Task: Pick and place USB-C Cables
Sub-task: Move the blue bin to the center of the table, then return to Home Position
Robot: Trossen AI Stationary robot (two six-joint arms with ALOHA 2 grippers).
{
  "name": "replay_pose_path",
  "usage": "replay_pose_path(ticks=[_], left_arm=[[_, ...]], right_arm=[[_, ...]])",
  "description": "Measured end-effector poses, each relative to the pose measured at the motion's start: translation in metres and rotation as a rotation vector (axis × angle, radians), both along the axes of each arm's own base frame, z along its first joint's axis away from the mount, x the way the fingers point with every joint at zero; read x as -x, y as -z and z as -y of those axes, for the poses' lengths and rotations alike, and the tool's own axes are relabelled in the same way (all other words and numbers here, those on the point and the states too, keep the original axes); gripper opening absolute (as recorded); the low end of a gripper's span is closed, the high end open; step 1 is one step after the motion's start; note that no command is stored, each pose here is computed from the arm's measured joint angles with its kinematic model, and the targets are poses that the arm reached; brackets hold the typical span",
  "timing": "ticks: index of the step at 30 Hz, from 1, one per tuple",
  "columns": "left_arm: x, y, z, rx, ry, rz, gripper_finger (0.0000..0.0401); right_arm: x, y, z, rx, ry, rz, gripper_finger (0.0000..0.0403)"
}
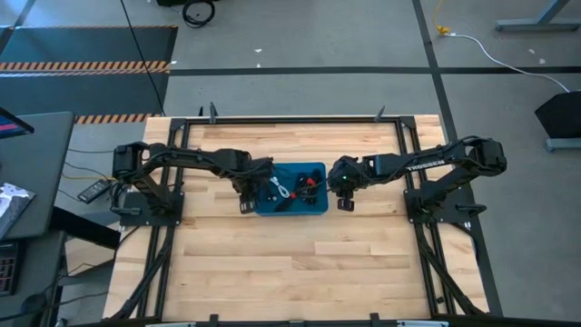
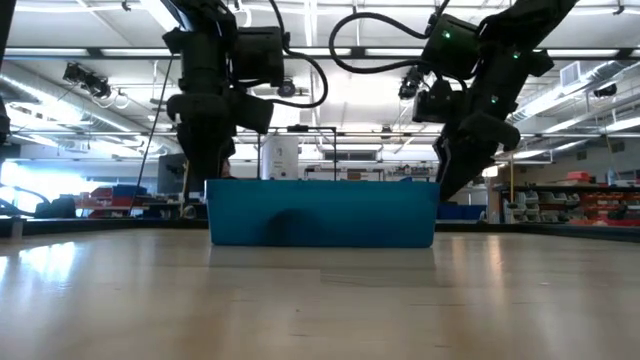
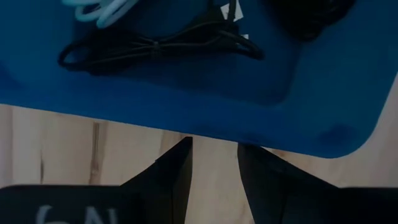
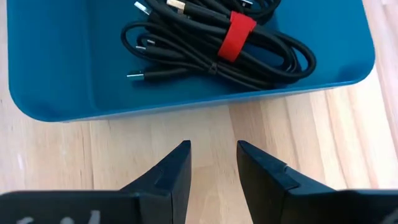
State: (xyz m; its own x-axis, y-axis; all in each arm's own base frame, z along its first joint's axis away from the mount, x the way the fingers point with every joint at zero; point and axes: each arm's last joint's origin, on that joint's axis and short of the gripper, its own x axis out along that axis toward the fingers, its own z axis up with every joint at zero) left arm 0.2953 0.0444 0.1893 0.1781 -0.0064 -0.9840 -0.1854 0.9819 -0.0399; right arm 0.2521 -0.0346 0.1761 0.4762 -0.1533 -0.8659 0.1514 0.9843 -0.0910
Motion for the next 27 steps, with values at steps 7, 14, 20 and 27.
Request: replay_pose_path(ticks=[7, 14, 20, 27], left_arm=[[0.006, 0.001, -0.008, -0.046, -0.034, -0.053, 0.0134], [0.015, 0.001, -0.013, -0.071, -0.023, -0.140, 0.0134], [0.015, -0.009, -0.003, -0.026, 0.040, -0.079, 0.0134], [0.037, -0.047, -0.001, -0.063, 0.019, -0.047, 0.0134]], right_arm=[[-0.001, 0.000, 0.000, 0.001, 0.000, 0.008, 0.0134], [0.001, 0.001, 0.000, -0.005, -0.003, -0.010, 0.0134], [0.002, -0.007, -0.001, -0.014, -0.015, -0.019, 0.0134], [0.005, -0.051, 0.007, -0.015, 0.020, -0.026, 0.0134]])
